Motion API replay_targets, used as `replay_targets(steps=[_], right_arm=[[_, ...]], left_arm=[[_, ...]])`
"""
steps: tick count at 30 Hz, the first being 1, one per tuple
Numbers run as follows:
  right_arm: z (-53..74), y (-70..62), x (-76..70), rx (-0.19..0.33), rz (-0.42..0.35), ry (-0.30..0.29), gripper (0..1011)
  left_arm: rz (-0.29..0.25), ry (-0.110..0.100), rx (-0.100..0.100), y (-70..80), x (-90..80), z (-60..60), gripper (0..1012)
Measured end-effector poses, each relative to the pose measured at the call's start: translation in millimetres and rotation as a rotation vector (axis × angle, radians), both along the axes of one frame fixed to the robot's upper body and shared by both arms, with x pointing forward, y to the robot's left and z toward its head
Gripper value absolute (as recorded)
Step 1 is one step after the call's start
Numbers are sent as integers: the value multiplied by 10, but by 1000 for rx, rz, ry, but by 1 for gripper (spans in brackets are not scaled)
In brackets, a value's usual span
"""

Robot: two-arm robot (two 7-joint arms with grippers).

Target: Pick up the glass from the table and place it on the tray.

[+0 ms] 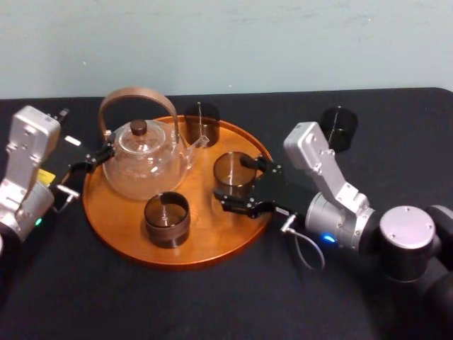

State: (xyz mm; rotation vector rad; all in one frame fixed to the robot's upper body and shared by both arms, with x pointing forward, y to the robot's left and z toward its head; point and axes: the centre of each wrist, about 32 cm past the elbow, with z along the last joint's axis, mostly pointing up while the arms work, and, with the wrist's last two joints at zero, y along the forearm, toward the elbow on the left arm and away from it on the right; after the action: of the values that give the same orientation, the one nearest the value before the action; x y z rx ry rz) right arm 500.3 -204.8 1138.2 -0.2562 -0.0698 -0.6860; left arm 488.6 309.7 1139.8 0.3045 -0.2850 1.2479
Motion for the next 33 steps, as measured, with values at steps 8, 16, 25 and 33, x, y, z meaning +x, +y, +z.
replay_targets(steps=[8,16,25,33], right_arm=[[-71,120,5,-4,28,12,908],[-141,200,6,-10,49,30,908],[-191,217,4,-14,55,44,908],[-224,213,-4,-14,53,51,908]], left_arm=[[0,0,0,0,0,0,1009],[0,0,0,0,0,0,1009],[0,0,0,0,0,0,1010],[0,0,0,0,0,0,1009]])
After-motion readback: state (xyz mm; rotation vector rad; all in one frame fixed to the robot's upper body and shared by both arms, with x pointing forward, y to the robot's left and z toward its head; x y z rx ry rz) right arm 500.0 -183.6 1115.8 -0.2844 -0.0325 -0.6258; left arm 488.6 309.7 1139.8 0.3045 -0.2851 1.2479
